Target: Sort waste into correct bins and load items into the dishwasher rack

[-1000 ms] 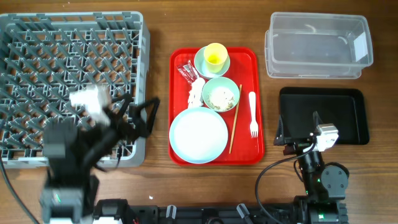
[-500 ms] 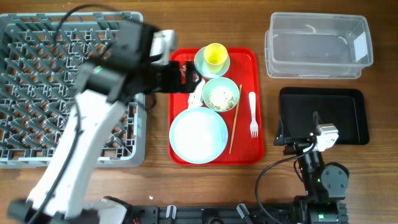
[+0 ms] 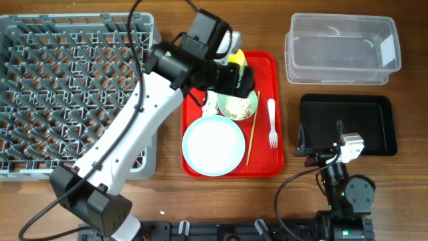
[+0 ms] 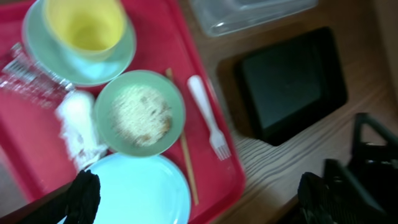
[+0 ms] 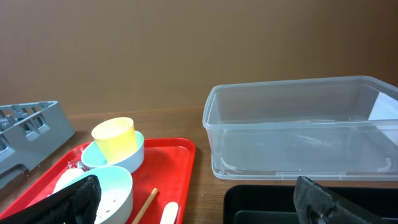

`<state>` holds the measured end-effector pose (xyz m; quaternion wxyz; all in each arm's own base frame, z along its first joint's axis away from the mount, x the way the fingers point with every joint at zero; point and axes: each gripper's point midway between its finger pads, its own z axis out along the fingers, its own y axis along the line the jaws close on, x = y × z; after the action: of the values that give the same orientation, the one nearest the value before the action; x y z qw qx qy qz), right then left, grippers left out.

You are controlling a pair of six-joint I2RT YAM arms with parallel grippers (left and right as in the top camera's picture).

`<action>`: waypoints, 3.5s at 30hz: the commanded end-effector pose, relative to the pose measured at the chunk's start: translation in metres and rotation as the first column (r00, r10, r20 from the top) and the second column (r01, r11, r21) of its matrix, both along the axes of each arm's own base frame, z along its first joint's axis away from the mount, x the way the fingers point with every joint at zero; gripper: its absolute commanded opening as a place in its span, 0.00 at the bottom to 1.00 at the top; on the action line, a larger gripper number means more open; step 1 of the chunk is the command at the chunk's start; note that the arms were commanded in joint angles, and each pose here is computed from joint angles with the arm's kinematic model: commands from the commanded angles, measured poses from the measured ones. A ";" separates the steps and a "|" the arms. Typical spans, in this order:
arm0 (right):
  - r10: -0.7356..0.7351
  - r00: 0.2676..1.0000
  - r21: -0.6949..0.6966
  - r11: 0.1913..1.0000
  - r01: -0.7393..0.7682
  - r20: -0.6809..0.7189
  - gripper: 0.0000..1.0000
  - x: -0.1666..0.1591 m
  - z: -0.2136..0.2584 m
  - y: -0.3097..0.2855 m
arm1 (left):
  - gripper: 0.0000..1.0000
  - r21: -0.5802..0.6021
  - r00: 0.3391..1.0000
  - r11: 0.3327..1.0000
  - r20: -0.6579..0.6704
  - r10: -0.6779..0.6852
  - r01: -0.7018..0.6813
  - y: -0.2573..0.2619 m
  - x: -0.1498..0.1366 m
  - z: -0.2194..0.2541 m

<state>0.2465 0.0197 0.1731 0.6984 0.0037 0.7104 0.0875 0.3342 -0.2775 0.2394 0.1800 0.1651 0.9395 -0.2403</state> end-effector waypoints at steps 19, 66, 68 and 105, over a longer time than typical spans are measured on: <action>-0.010 1.000 -0.014 1.000 0.010 0.007 1.00 0.000 0.001 -0.002 | 0.67 0.193 0.999 0.980 -0.011 0.051 -0.048 -0.066 0.028 -0.120; -0.010 1.000 -0.014 1.000 0.010 0.007 1.00 0.000 0.001 -0.002 | 0.39 0.431 0.992 0.893 0.043 0.120 -0.126 -0.074 0.023 -0.215; -0.010 1.000 -0.014 1.000 0.010 0.007 1.00 0.000 0.001 -0.002 | 0.40 0.432 0.992 0.893 0.041 0.118 -0.124 -0.074 0.022 -0.216; -0.010 1.000 -0.015 1.000 0.010 0.007 1.00 0.000 0.001 -0.002 | 0.50 0.241 0.969 0.945 0.163 0.185 -0.220 -0.062 0.042 -0.099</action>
<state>0.2465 0.0197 0.1731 0.6984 0.0037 0.7104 0.0875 0.3612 -0.3528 0.1050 0.2158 0.1333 0.9649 -0.0682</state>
